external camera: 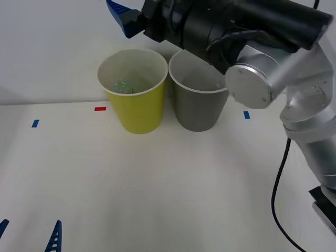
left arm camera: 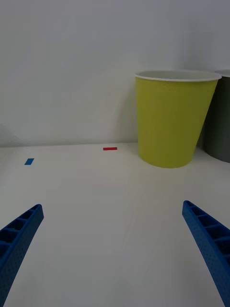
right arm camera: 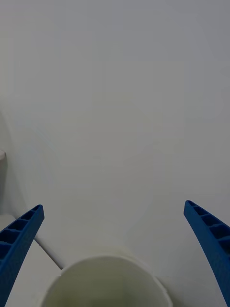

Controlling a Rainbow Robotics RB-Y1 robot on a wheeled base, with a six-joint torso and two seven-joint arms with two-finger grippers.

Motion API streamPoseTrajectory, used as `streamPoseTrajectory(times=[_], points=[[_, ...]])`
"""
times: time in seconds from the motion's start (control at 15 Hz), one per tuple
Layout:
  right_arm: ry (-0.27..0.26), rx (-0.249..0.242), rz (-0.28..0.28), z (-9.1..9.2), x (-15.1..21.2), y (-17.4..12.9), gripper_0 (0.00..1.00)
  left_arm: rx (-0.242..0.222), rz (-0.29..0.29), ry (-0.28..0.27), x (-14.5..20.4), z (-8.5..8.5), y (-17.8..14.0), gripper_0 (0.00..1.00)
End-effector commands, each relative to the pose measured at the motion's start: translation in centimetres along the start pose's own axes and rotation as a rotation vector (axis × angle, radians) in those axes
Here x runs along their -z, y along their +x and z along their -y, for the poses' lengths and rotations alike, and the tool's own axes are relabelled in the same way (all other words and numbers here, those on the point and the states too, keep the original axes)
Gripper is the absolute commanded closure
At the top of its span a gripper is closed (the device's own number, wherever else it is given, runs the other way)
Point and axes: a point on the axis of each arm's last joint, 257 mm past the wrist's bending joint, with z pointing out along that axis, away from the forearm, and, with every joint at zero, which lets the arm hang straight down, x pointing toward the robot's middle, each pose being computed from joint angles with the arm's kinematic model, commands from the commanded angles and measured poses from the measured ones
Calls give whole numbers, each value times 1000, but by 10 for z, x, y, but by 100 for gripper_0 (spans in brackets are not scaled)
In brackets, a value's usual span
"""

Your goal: Put cans in the gray bin and PET bottles in the light green bin.

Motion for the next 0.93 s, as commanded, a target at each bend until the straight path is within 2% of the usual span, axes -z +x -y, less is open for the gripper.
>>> streamPoseTrajectory(times=[0.07, 0.33, 0.6, 0.73, 0.93], points=[[57, -30, -17, 22, 60, 10, 0, 0, 0, 0, 0, 0, 0, 0], [138, -13, -38, 47, 104, 23, 0, 0, 0, 0, 0, 0, 0, 0], [260, -48, -66, 83, 146, 46, 0, 0, 0, 0, 0, 0, 0, 0], [306, -62, -80, 93, 168, 55, 0, 0, 0, 0, 0, 0, 0, 0], [387, -67, -149, 102, 206, 77, 0, 0, 0, 0, 0, 0, 0, 0]])
